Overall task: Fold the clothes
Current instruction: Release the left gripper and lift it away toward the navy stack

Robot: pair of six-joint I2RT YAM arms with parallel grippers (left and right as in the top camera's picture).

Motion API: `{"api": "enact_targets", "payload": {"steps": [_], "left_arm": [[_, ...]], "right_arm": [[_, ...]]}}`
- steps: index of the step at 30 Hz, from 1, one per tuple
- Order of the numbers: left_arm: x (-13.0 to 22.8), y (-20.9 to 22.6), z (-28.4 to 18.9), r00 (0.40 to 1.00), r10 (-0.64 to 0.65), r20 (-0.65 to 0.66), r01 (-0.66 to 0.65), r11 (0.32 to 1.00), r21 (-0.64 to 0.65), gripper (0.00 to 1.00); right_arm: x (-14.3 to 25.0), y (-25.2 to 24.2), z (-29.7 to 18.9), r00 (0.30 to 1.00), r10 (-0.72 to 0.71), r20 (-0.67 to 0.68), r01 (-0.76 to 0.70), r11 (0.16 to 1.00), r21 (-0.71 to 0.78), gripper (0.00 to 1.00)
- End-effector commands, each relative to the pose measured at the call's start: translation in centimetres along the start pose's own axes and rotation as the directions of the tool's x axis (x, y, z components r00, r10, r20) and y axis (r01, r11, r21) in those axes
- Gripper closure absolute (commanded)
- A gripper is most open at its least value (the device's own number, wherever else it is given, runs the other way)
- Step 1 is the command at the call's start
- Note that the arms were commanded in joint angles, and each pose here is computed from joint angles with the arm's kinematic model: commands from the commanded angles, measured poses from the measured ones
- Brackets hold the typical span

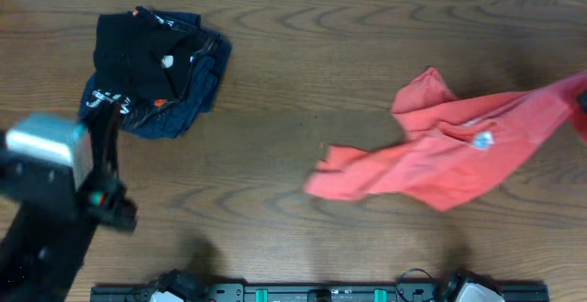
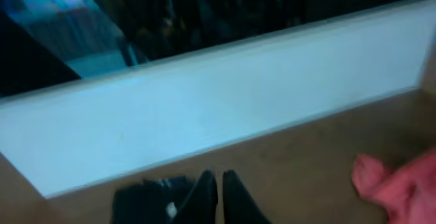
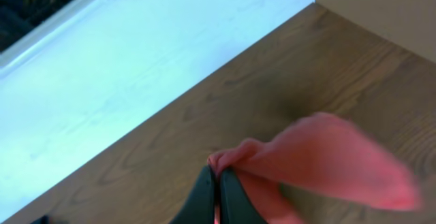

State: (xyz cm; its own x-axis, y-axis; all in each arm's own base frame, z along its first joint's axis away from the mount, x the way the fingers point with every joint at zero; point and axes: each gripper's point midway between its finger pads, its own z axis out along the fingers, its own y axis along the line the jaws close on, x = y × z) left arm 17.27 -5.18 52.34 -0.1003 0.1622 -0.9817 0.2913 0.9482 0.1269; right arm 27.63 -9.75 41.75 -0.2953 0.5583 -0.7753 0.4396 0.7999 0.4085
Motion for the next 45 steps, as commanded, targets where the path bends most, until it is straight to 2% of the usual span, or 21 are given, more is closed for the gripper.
{"api": "enact_targets", "payload": {"steps": [1,2,4,5,6,9,10,11,16,19,21,23,29,32,36,42,45], "left_arm": [[4.6,-3.8,4.1,0.978,0.005,-0.210,0.028,0.988,0.155,0.83],[6.2,-4.9,5.1,0.961,0.011,-0.277,0.047,0.978,0.201,0.83],[10.0,-7.5,7.9,0.904,0.045,-0.424,0.086,0.954,0.286,0.63],[11.5,-8.3,9.2,0.877,0.059,-0.478,0.104,0.946,0.308,0.41],[12.7,-9.0,10.3,0.853,0.069,-0.518,0.120,0.938,0.324,0.31],[15.8,-11.8,13.7,0.776,0.098,-0.623,0.199,0.899,0.390,0.29],[16.6,-13.1,14.6,0.753,0.106,-0.649,0.241,0.874,0.422,0.14],[17.3,-14.1,15.7,0.734,0.113,-0.670,0.274,0.853,0.444,0.08],[23.1,-17.5,21.2,0.609,0.156,-0.778,0.376,0.806,0.456,0.07],[26.0,-21.3,22.6,0.538,0.195,-0.820,0.497,0.713,0.495,0.13],[27.6,-24.0,23.2,0.533,0.255,-0.807,0.527,0.646,0.552,0.18],[29.2,-26.4,23.7,0.533,0.302,-0.791,0.520,0.621,0.587,0.18],[30.6,-33.3,22.0,0.589,0.455,-0.668,0.440,0.512,0.737,0.18],[31.9,-35.2,21.2,0.582,0.525,-0.621,0.338,0.538,0.772,0.17],[34.2,-36.5,20.7,0.536,0.608,-0.585,0.204,0.579,0.789,0.17],[37.8,-39.1,19.2,0.474,0.678,-0.562,0.191,0.544,0.817,0.17],[38.7,-39.9,19.4,0.473,0.685,-0.554,0.189,0.535,0.823,0.17]], "right_arm": [[0.8,-0.4,0.9,0.999,-0.005,-0.053,0.006,1.000,0.013,0.99],[1.1,-0.6,1.2,0.998,-0.003,-0.070,0.004,1.000,0.021,0.99],[1.6,-0.9,1.8,0.995,0.004,-0.101,0.000,0.999,0.035,0.99],[1.8,-1.0,2.0,0.994,0.006,-0.113,-0.002,0.999,0.040,0.99],[2.0,-1.1,2.2,0.992,0.008,-0.123,-0.003,0.999,0.044,0.99],[2.5,-1.5,2.8,0.988,0.008,-0.154,0.001,0.998,0.057,0.99],[2.7,-1.6,3.0,0.987,0.004,-0.162,0.006,0.998,0.060,0.99],[2.7,-1.6,3.1,0.986,-0.002,-0.169,0.013,0.998,0.061,0.99],[3.0,-2.0,3.7,0.982,-0.016,-0.188,0.030,0.997,0.073,0.99],[3.0,-2.2,4.0,0.981,-0.016,-0.192,0.033,0.996,0.086,0.99],[3.1,-2.4,4.2,0.980,-0.014,-0.200,0.033,0.995,0.092,0.99],[3.3,-2.5,4.4,0.977,-0.011,-0.212,0.032,0.995,0.098,0.99],[4.3,-3.3,5.6,0.963,-0.006,-0.270,0.043,0.991,0.129,0.99],[4.8,-3.6,6.2,0.955,0.002,-0.296,0.041,0.989,0.139,0.99],[4.8,-3.7,6.4,0.954,0.003,-0.299,0.041,0.989,0.140,0.99],[4.8,-3.7,6.4,0.954,0.004,-0.299,0.040,0.989,0.141,0.99],[4.8,-3.7,6.4,0.954,0.004,-0.299,0.040,0.989,0.141,0.99]]}}
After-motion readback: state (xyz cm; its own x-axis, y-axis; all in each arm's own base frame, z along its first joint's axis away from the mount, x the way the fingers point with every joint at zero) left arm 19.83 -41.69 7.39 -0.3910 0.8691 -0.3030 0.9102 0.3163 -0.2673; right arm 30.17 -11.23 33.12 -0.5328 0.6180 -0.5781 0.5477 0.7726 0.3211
